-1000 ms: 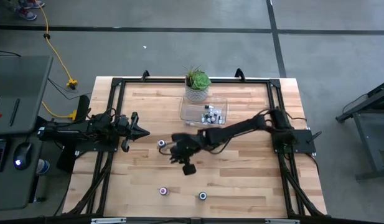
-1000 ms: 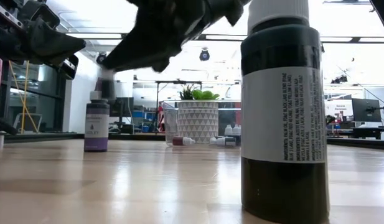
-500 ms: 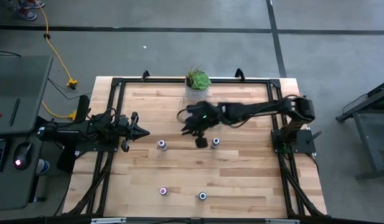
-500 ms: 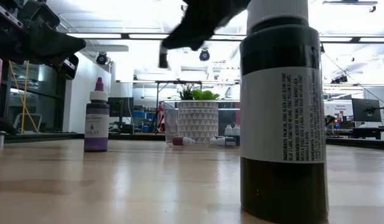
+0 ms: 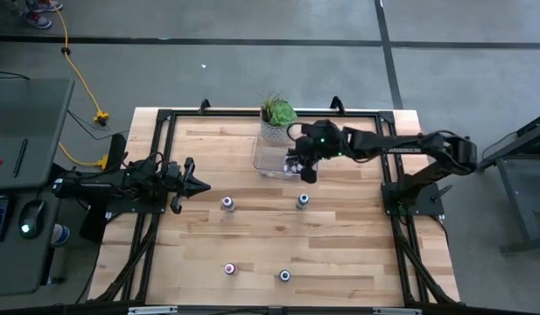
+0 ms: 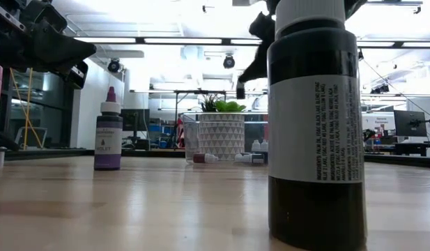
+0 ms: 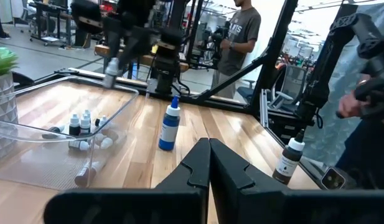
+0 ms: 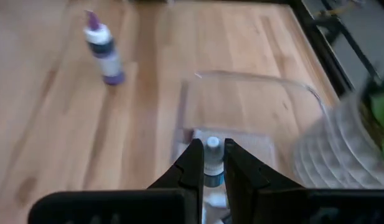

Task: Pick & Place food coloring
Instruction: Put the small black food coloring bottle into the bin

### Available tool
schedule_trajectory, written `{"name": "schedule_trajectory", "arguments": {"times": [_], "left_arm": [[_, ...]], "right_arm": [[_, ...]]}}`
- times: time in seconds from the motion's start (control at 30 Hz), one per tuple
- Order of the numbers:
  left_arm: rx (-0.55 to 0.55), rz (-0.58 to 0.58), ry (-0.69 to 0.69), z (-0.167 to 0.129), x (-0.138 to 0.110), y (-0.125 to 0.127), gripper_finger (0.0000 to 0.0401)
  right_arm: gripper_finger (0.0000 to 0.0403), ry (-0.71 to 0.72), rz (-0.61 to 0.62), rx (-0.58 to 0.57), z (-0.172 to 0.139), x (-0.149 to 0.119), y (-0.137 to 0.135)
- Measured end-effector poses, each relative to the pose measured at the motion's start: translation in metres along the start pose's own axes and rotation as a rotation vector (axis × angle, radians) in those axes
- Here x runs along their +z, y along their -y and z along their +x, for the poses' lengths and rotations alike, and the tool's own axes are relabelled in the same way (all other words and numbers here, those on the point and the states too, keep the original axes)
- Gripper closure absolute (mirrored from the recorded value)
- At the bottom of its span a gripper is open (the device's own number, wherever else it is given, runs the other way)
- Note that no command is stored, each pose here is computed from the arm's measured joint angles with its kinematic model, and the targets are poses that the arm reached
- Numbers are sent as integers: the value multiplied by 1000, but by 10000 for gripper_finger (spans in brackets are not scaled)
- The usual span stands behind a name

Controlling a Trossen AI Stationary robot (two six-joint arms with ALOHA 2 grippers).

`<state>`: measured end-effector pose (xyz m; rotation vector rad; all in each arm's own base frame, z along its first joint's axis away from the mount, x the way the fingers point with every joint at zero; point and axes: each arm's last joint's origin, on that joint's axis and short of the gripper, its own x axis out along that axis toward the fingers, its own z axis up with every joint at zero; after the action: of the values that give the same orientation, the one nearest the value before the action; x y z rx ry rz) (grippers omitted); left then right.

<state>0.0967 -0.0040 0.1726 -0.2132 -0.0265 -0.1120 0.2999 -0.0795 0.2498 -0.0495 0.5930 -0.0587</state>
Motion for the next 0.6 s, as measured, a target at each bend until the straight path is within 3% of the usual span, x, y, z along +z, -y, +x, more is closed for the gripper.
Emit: {"name": "schedule_trajectory", "arguments": {"times": [0.33,0.6], "left_arm": [[0,0,0,0,0,0,401],[0,0,0,0,0,0,401]], "right_arm": [[370,-54,124,-108,5,-30,44],[370,-120,228,-91,34,-53,59]]}}
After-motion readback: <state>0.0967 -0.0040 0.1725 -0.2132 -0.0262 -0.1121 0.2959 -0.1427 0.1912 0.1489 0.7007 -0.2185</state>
